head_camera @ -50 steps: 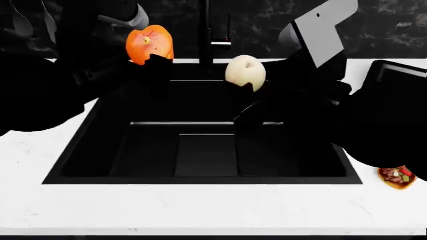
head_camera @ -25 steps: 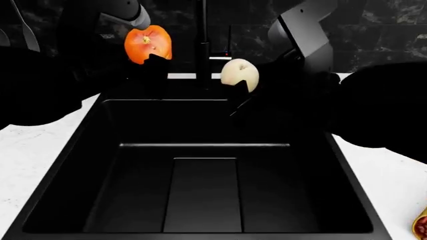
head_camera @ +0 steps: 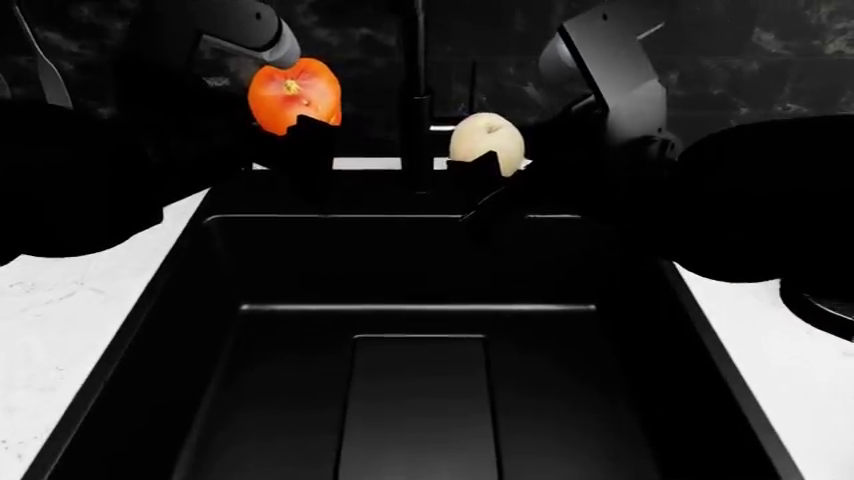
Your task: Pick up the fruits and vegetables and place them in the sink. Turn on the sink faucet to wash them. Then turn the sink off and put them in the tray.
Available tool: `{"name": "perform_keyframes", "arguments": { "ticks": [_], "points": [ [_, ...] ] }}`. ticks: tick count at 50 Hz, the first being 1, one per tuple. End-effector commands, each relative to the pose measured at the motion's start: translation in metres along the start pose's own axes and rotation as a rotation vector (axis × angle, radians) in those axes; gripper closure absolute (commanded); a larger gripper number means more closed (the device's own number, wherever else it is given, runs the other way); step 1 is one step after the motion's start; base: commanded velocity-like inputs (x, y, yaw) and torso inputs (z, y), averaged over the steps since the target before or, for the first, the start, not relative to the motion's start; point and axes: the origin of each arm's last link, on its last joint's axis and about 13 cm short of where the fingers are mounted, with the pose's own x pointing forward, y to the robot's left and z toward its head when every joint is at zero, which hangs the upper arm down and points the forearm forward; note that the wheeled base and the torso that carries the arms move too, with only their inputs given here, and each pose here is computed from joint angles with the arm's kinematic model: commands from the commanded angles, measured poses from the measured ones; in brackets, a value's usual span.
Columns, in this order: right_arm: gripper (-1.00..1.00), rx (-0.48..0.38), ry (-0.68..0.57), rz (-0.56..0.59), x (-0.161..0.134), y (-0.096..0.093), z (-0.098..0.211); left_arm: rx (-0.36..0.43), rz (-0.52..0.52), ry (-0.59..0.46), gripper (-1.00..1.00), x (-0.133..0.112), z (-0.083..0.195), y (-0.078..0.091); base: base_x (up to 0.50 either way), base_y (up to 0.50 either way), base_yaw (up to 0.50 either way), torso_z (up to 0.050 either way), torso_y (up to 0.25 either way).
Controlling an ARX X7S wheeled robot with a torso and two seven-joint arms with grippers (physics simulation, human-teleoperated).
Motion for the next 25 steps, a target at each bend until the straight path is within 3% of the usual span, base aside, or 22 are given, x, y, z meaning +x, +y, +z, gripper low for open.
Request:
{"name": "perform_keyframes", "arguments": {
  "ticks": [1, 6, 25],
  "points": [
    [1.0, -0.012, 0.016, -0.013, 0.0026, -0.0026, -0.0048, -0.002, 0.012, -0.003, 1.0, 0.0002, -0.0001, 0.0004, 0.5, 0.0, 0.0, 0.0, 0.0],
    [1.0, -0.007, 0.014, -0.001, 0.0022, -0.0018, -0.0057, 0.001, 0.006, 0.0, 1.0, 0.001, -0.0005, -0.0005, 0.5, 0.0, 0.0, 0.0, 0.002],
    [1.0, 0.01, 0.006, 0.011, 0.0053, -0.0022, -0.0082, -0.012, 0.01, 0.021, 1.0, 0.0027, -0.0085, 0.0006, 0.0, 0.0, 0.0, 0.0, 0.001]
  ]
}}
